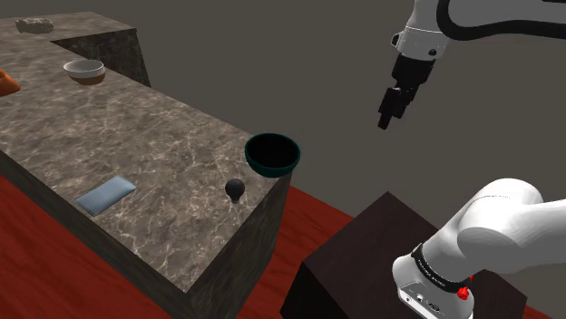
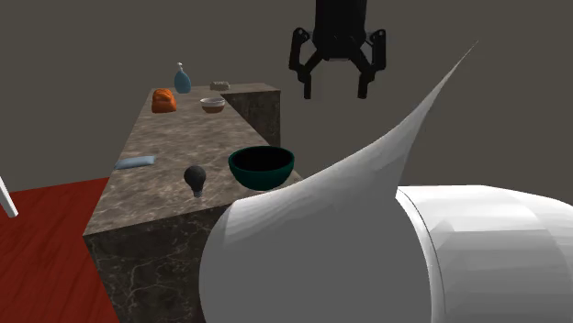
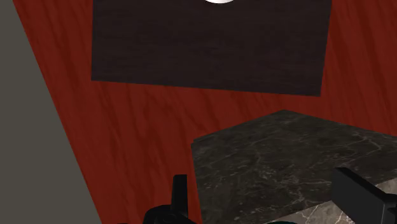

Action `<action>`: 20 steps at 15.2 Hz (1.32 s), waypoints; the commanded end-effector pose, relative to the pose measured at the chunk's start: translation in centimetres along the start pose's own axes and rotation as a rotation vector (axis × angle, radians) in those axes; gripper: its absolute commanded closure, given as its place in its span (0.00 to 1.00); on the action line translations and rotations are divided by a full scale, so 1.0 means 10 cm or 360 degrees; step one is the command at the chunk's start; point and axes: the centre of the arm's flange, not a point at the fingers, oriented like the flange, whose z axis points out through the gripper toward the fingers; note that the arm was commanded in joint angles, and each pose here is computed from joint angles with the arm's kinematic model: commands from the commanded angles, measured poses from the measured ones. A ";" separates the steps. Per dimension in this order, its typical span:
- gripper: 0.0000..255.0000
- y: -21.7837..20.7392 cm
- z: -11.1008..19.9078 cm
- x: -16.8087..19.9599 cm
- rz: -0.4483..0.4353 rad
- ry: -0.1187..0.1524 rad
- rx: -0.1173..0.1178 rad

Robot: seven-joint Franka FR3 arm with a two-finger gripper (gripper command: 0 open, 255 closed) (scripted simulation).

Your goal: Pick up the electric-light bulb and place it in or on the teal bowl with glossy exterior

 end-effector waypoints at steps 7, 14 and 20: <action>0.00 -0.65 0.28 0.46 0.0000 -0.0011 -0.0065; 0.00 -1.39 0.64 1.00 0.0001 -0.0023 -0.0140; 0.00 -2.02 0.98 1.46 0.0001 -0.0033 -0.0205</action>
